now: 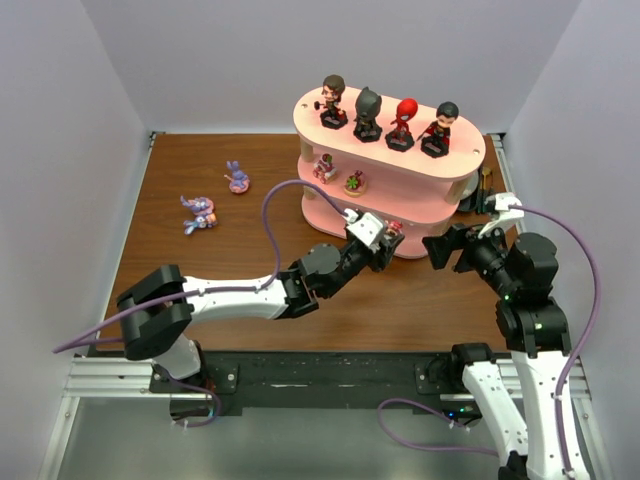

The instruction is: Place and organize the plastic toys onto the shelf

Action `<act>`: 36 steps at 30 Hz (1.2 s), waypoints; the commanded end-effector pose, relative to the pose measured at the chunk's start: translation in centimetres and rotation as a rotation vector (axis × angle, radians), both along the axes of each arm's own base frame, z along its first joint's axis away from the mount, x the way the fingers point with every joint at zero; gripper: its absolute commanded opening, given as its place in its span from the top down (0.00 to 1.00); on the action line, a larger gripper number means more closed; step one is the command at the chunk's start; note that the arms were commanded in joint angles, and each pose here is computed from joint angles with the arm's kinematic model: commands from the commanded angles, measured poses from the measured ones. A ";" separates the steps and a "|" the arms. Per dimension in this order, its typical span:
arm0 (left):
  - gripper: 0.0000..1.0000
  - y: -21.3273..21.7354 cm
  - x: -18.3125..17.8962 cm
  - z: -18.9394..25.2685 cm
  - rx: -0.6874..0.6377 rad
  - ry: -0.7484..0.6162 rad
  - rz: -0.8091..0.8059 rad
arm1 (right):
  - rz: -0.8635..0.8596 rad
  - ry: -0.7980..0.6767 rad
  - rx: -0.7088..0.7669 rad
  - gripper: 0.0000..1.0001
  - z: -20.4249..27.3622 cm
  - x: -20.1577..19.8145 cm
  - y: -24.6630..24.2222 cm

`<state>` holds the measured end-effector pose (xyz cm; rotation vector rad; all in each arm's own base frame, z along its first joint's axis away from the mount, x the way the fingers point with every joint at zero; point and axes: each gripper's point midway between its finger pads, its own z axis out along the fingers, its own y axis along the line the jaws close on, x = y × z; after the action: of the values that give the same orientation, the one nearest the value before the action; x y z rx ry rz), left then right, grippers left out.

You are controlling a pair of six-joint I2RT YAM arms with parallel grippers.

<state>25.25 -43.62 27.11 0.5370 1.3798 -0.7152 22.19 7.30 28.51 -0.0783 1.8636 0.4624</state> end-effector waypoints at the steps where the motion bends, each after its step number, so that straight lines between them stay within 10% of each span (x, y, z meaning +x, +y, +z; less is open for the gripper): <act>1: 1.00 0.1 2.9 4.9 -0.158 -0.055 0.065 | -0.324 0.022 -0.080 0.12 -0.4 0.0 -5.7; 36: 1.00 -0.2 10.6 3.7 -0.228 -0.072 0.160 | -0.351 -0.014 -0.113 0.04 -1.0 -0.8 -6.1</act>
<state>34.95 -44.11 27.25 0.3535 1.3401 -0.6739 21.26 1.47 27.25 0.1720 1.8618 0.1369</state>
